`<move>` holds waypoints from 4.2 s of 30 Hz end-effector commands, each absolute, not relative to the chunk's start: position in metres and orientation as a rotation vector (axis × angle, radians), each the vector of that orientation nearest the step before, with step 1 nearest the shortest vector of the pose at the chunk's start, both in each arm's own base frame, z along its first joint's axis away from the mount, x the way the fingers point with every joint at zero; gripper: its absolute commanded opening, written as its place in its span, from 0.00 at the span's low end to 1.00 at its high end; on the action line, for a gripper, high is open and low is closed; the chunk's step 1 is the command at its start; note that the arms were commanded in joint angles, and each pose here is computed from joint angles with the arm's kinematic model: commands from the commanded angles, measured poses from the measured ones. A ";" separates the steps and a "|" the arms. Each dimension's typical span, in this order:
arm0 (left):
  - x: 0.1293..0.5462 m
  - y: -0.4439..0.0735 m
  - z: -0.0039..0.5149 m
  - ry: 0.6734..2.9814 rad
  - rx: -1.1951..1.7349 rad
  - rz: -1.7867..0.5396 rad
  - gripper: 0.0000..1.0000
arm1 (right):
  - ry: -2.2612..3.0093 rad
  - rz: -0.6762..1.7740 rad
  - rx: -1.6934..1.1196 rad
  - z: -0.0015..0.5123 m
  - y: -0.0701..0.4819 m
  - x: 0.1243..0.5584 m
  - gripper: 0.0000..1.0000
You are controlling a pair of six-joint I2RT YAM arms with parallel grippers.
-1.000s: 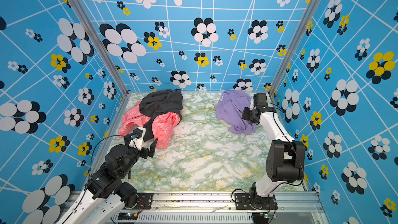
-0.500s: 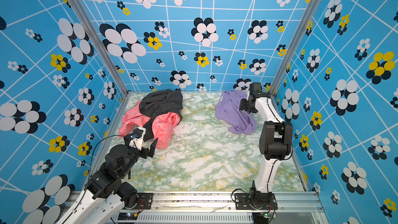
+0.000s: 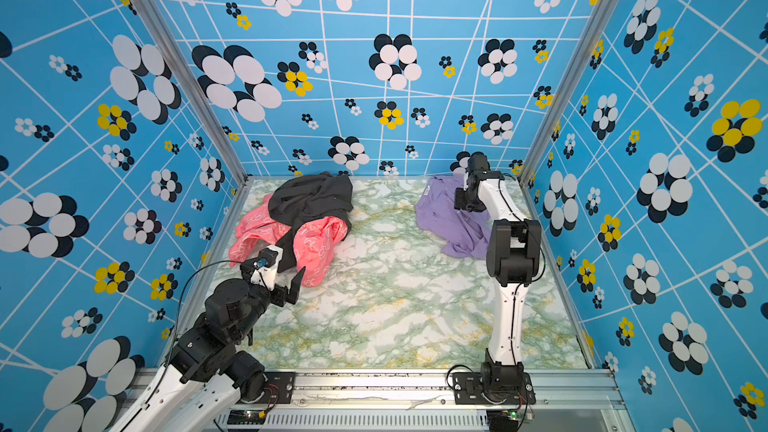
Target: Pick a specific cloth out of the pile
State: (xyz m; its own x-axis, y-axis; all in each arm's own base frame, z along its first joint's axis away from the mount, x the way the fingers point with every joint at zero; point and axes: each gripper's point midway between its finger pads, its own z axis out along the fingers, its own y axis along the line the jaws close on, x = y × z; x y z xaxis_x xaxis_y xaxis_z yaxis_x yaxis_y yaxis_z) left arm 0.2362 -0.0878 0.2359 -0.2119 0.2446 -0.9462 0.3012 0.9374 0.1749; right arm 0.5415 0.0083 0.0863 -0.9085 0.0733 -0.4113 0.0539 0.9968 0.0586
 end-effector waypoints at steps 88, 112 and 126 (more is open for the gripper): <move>0.326 0.026 0.168 1.744 -0.234 0.170 0.99 | 1.905 -0.040 0.043 0.131 -0.008 0.387 0.99; 0.380 0.004 0.104 1.804 -0.065 0.114 0.99 | 1.918 -0.053 0.057 0.093 -0.011 0.396 0.99; 0.394 0.012 0.098 1.876 -0.108 0.142 0.99 | 1.922 -0.065 0.065 0.093 -0.012 0.396 0.99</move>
State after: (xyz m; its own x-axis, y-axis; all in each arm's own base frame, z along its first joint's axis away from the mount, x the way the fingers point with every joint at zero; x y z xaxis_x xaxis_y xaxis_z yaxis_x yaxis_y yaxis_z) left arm 0.3917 0.0073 0.0986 -0.2964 0.0063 -0.9550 -0.1294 0.9905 0.0467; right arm 0.3907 -0.0099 0.0851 -0.3623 0.0088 -0.9320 0.0636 0.9979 -0.0153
